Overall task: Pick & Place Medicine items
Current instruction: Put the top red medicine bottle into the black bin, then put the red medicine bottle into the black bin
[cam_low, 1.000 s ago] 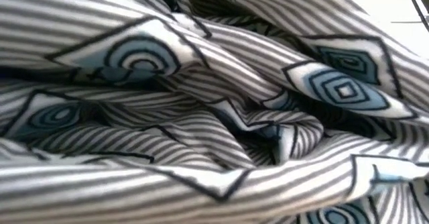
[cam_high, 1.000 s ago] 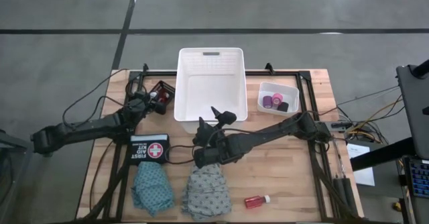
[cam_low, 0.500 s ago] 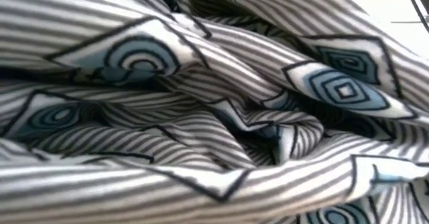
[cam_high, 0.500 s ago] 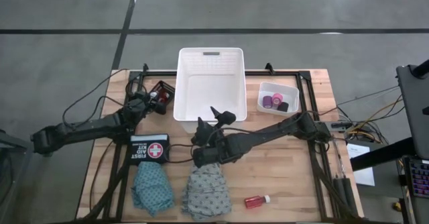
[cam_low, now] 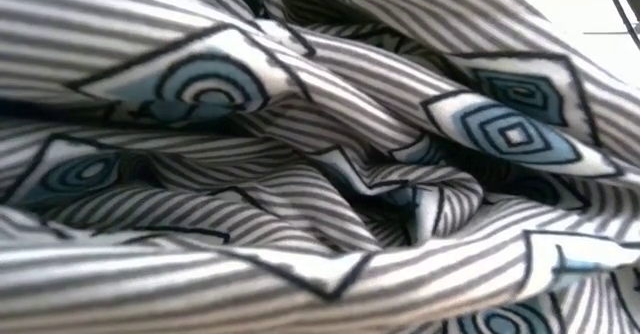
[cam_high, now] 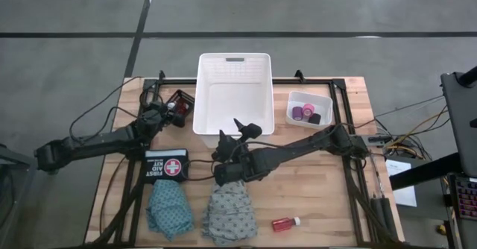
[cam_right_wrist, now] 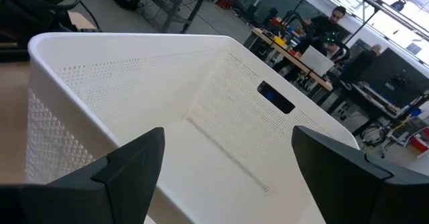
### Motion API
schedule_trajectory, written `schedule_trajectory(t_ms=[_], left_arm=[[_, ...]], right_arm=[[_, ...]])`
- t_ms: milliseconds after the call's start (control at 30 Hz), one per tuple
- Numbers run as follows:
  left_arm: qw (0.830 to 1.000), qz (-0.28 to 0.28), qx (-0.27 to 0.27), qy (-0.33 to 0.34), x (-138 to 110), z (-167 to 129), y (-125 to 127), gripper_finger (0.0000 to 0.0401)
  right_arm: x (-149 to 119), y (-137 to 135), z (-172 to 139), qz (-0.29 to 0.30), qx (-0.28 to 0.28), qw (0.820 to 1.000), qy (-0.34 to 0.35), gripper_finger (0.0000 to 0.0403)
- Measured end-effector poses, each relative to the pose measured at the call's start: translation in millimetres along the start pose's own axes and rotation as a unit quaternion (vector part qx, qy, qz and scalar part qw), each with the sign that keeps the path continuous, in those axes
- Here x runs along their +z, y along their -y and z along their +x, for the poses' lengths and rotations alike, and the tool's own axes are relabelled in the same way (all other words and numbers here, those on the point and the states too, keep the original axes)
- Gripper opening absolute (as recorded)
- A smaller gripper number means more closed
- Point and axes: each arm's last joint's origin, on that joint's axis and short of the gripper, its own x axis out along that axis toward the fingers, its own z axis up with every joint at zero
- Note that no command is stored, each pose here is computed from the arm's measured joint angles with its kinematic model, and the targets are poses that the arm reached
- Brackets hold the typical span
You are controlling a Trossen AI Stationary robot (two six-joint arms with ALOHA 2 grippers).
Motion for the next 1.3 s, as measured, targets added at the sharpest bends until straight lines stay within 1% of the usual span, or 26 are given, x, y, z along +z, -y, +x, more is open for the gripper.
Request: schedule_trajectory(t_ms=[167,300,400,500,767,900,1100,1300], left_arm=[[1.000,0.001,0.000,-0.001,-0.2,0.0,-0.1,0.0134],[0.999,0.031,0.002,-0.006,-1.3,0.0,-0.5,0.0134],[0.999,0.038,0.000,-0.008,-1.8,0.0,-0.6,0.0140],[0.998,0.051,-0.006,-0.029,-5.8,0.0,-1.2,0.0160],[0.998,0.049,-0.008,-0.028,-5.4,0.0,-1.1,0.0247],[0.999,0.045,-0.007,-0.025,-4.9,0.0,-1.0,0.0278],[0.999,0.045,-0.006,-0.023,-4.6,0.0,-1.0,0.0296],[0.999,0.034,-0.011,-0.008,0.6,-0.1,0.8,0.0288]], right_arm=[[0.1,0.0,-0.2,0.001,-0.001,1.000,0.001,0.0325],[0.2,0.0,-0.4,0.001,-0.001,1.000,0.001,0.0325],[0.6,0.2,-0.4,0.002,-0.001,1.000,0.001,0.0325],[0.7,0.2,-0.5,0.002,-0.001,1.000,0.001,0.0325],[0.7,0.1,-0.6,0.002,-0.001,1.000,0.001,0.0325],[0.7,0.1,-0.8,0.002,0.000,1.000,0.001,0.0325],[0.8,0.1,-0.8,0.002,0.000,1.000,0.001,0.0325],[0.7,0.0,-0.8,0.002,0.001,1.000,0.001,0.0325]])
